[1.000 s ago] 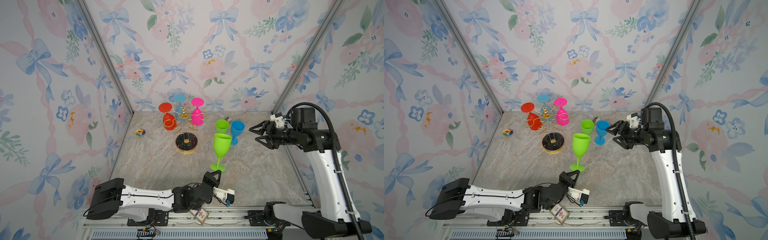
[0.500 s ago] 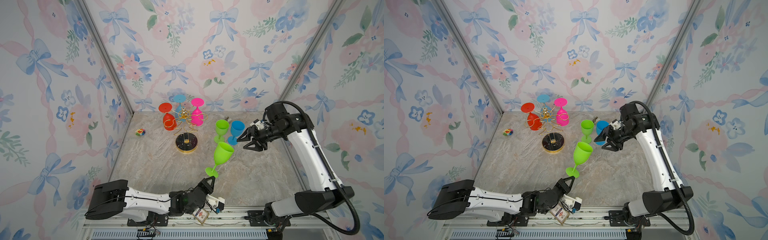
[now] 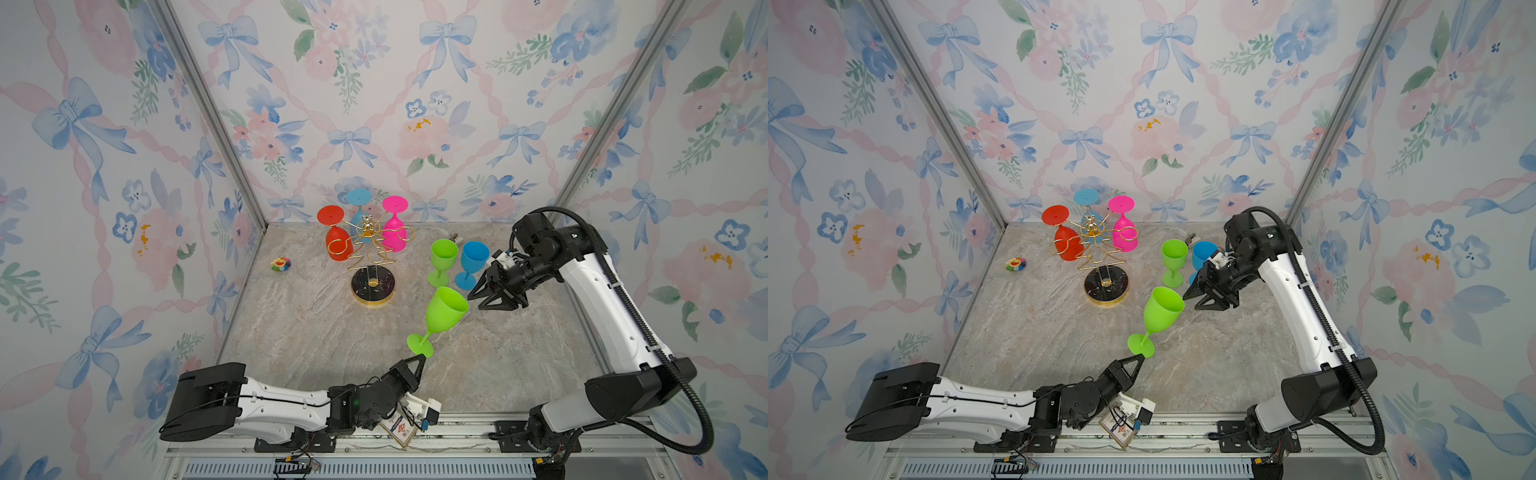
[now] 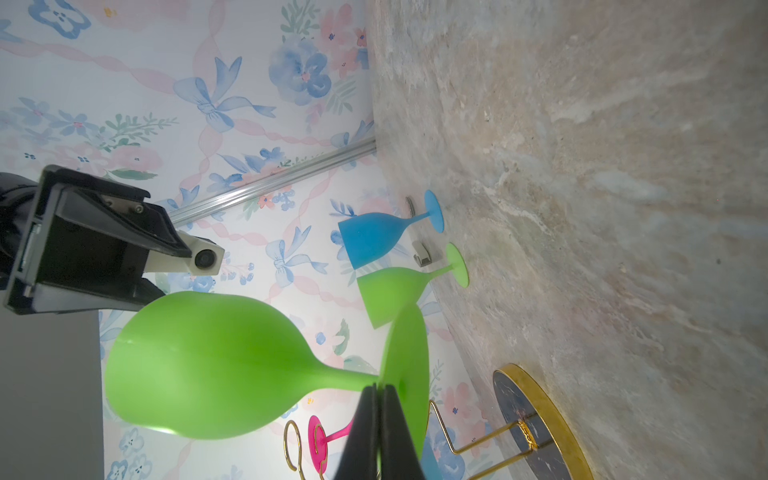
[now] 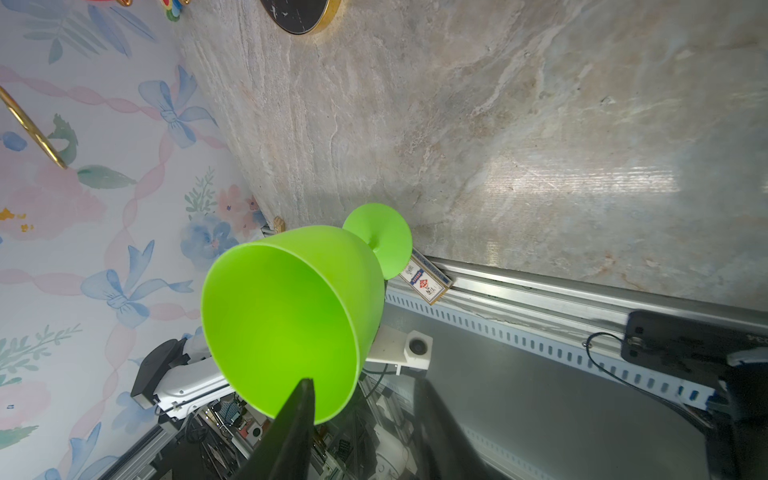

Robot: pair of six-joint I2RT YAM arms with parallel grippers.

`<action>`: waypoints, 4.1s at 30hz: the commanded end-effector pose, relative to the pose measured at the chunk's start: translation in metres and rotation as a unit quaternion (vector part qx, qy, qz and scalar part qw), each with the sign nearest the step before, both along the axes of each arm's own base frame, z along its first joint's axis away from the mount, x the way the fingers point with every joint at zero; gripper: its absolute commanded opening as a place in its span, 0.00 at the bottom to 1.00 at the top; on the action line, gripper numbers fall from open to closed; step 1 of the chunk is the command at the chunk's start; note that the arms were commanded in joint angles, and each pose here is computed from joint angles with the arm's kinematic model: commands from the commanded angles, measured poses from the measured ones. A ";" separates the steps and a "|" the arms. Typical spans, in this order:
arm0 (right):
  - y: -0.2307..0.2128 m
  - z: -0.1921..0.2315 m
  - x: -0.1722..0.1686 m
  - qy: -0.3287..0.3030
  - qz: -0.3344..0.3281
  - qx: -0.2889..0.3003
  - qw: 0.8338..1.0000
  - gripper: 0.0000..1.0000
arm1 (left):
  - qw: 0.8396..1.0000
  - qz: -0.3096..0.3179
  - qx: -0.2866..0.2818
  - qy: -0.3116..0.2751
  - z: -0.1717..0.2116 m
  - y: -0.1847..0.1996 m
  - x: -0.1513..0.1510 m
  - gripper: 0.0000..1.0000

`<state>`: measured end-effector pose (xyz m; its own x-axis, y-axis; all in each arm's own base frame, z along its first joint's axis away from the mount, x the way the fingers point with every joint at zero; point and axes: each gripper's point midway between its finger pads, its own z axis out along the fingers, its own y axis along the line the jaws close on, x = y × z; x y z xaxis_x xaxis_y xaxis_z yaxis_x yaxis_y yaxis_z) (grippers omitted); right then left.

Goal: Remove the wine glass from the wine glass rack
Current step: 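Grasp the lime green glass's bowl rim with the right gripper, then open the left gripper off the foot while right lifts the glass away, then set the lime green glass upright beside the blue glass with right while left withdraws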

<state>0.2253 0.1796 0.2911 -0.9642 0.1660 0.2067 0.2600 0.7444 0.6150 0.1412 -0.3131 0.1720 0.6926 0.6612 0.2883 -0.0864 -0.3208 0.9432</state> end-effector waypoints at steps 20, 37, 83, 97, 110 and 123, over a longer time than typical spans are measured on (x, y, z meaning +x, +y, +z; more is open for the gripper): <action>0.015 -0.010 -0.011 0.050 0.030 0.010 0.998 0.30 | 1.000 -0.009 -0.018 -0.006 0.010 0.000 -0.003 0.00; 0.023 -0.019 -0.016 0.071 0.049 0.009 0.996 0.18 | 1.000 -0.014 -0.011 -0.004 0.009 -0.001 -0.005 0.00; -0.035 -0.032 0.027 0.005 -0.030 -0.077 0.997 0.00 | 0.993 0.010 -0.094 0.077 0.026 0.002 -0.004 0.85; -0.149 -0.043 0.035 -0.017 -0.186 -0.331 0.925 0.00 | 0.897 0.163 -0.359 0.200 0.117 -0.012 0.028 0.98; -0.202 -0.048 0.054 -0.015 -0.277 -0.393 0.877 0.00 | 0.804 0.223 -0.470 0.288 0.187 0.008 0.034 0.98; -0.216 -0.057 0.123 -0.030 -0.309 -0.386 0.869 0.00 | 0.671 0.223 -0.582 0.400 0.239 0.052 0.069 0.98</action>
